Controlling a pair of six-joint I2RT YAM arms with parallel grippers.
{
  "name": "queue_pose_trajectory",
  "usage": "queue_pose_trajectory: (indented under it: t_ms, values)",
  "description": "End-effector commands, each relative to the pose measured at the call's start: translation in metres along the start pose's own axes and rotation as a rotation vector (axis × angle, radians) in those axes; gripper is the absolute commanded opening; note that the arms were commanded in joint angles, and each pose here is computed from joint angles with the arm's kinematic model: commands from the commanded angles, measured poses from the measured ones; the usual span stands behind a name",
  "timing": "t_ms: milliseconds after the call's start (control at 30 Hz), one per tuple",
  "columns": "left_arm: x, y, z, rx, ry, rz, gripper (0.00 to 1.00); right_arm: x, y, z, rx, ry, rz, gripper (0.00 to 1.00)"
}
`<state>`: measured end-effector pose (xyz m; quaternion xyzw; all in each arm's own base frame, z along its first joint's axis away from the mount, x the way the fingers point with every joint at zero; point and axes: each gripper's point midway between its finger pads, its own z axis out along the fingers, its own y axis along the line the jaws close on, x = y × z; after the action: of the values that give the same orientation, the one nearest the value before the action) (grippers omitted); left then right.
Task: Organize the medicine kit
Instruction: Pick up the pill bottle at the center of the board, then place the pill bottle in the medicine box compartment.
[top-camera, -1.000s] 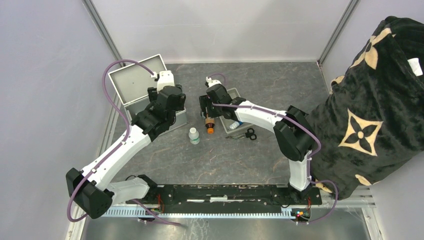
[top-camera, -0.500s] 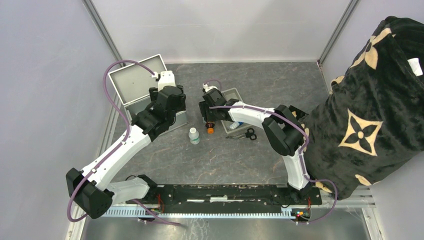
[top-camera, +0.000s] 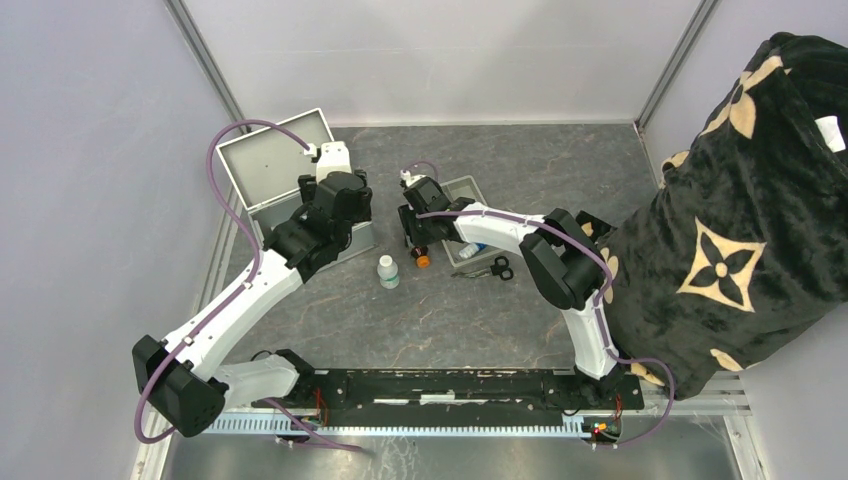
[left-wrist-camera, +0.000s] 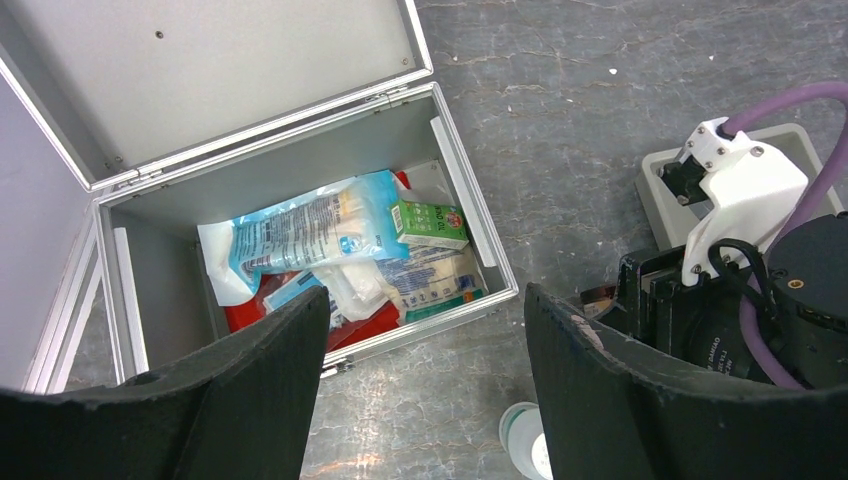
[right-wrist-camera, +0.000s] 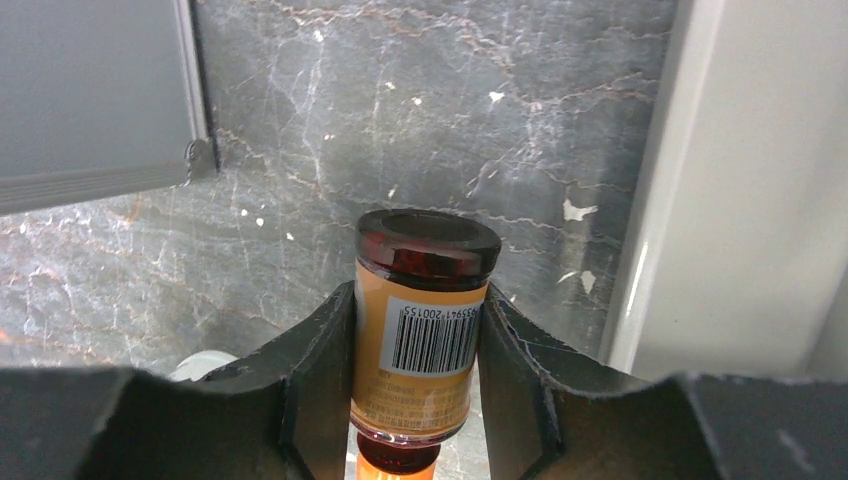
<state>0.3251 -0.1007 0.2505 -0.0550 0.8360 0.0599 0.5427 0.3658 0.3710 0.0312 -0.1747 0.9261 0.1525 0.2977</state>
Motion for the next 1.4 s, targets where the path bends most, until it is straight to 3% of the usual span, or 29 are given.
queue_pose_trajectory:
  t_ms: [0,300,567,800,1367]
  values:
    - [-0.008,0.001,0.001,-0.022,-0.033,-0.062,0.77,-0.054,0.035,-0.028,-0.135,-0.128,-0.037,0.27]
    - [-0.008,0.004,0.003,-0.040,-0.035,-0.056,0.77,-0.120,0.033,-0.085,-0.238,-0.273,-0.048,0.19]
    - [-0.009,0.004,0.002,-0.039,-0.035,-0.055,0.77,-0.138,-0.065,-0.095,-0.015,-0.298,-0.176,0.18]
    - [-0.008,0.003,0.003,-0.040,-0.032,-0.052,0.78,-0.125,-0.120,-0.080,0.077,-0.218,-0.267,0.17]
    - [-0.003,-0.001,0.007,-0.035,-0.011,-0.033,0.78,-0.109,-0.151,-0.030,0.141,-0.134,-0.299,0.16]
